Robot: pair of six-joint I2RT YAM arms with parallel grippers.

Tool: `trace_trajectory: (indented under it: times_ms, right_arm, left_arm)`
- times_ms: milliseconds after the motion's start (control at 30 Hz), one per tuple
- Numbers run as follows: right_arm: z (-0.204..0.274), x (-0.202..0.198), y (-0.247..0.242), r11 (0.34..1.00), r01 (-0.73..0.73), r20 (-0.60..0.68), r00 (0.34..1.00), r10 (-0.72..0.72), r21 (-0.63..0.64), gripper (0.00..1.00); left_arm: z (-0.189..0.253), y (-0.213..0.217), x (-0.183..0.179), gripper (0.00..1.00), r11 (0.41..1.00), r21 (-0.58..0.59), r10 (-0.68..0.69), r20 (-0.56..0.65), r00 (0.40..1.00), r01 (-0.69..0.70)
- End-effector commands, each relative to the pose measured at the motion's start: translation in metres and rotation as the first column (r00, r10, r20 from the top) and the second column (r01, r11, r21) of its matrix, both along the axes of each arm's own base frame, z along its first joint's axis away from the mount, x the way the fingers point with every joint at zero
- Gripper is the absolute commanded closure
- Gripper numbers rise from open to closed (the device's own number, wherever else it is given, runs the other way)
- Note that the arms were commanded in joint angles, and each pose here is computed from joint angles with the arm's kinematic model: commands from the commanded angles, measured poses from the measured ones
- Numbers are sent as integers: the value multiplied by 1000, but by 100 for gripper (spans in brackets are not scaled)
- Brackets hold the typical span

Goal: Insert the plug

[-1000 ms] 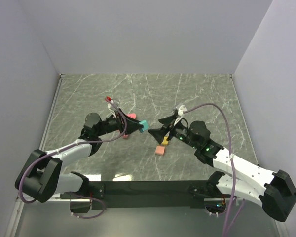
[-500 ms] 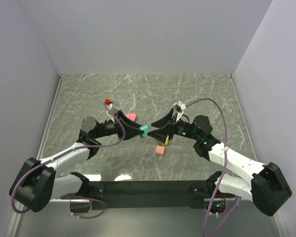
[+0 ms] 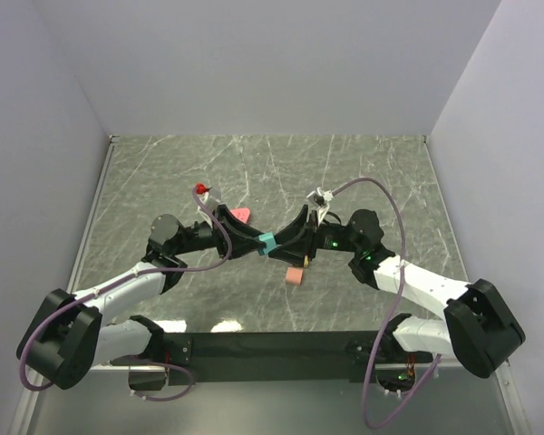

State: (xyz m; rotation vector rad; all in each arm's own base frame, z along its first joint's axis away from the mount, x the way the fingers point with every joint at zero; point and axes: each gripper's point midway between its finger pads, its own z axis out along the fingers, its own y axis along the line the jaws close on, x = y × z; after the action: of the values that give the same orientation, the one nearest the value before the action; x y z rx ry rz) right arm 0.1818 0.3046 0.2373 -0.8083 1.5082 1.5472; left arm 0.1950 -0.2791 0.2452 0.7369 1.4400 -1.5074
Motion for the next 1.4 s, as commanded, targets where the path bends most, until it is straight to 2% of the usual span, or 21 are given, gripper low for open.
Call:
trace_trajectory:
  times_ms: [0, 367, 433, 467, 567, 633, 667, 733, 767, 833, 867, 1000, 1233, 1333, 1367]
  right_arm:
    - [16, -8, 5, 998, -64, 56, 996, 62, 25, 38]
    - [23, -14, 1, 996, -67, 110, 992, 60, 61, 55]
    - [27, -17, 0, 995, -74, 124, 990, 65, 72, 64]
    - [27, -19, 1, 994, -79, 126, 990, 69, 73, 77]
    - [31, -22, -1, 993, -79, 142, 988, 65, 89, 100]
    - [33, -22, -2, 994, -65, 143, 988, 51, 92, 100]
    - [32, -21, -3, 994, -57, 150, 988, 44, 90, 100]
    - [31, -15, -3, 997, -18, 129, 992, 8, 77, 100]
    - [30, -12, -3, 998, -3, 139, 990, -7, 69, 100]
    - [27, -7, -4, 998, 28, 128, 991, -34, 53, 100]
    - [27, -7, -5, 998, 34, 133, 990, -41, 54, 100]
    - [24, -3, -12, 995, 86, 137, 986, -91, 43, 100]
    - [3, 27, -28, 960, 270, 125, 957, -260, -69, 100]
    - [-2, 44, -43, 911, 396, 131, 915, -381, -116, 100]
    - [-3, 52, -48, 885, 447, 131, 892, -432, -127, 100]
  left_arm:
    - [13, -1, -3, 100, 1000, -27, -11, 73, 997, 13]
    - [6, -7, -5, 99, 999, -8, -43, 61, 997, 44]
    - [4, -7, -4, 100, 999, -2, -43, 61, 997, 44]
    - [3, -8, -5, 99, 999, 0, -48, 60, 997, 48]
    - [-1, -9, -3, 100, 999, 11, -52, 49, 997, 52]
    - [-3, -10, 2, 95, 999, 23, -36, 46, 998, 35]
    - [-7, -10, 4, 83, 999, 36, -27, 29, 999, 26]
    - [-7, -10, 7, 67, 999, 42, -11, 39, 999, 10]
    - [-7, -10, 8, 52, 999, 45, -6, 38, 999, 5]
    - [-8, -9, 11, 41, 999, 50, 13, 42, 999, -15]
    - [-8, -8, 13, 32, 998, 52, 24, 42, 999, -26]
    - [-7, -2, 18, 20, 996, 55, 62, 49, 997, -65]
    - [-8, 21, 30, 18, 985, 55, 161, 64, 985, -164]
    - [-12, 39, 47, 18, 950, 69, 301, 73, 951, -306]
    - [-13, 52, 67, 19, 894, 79, 438, 62, 897, -442]
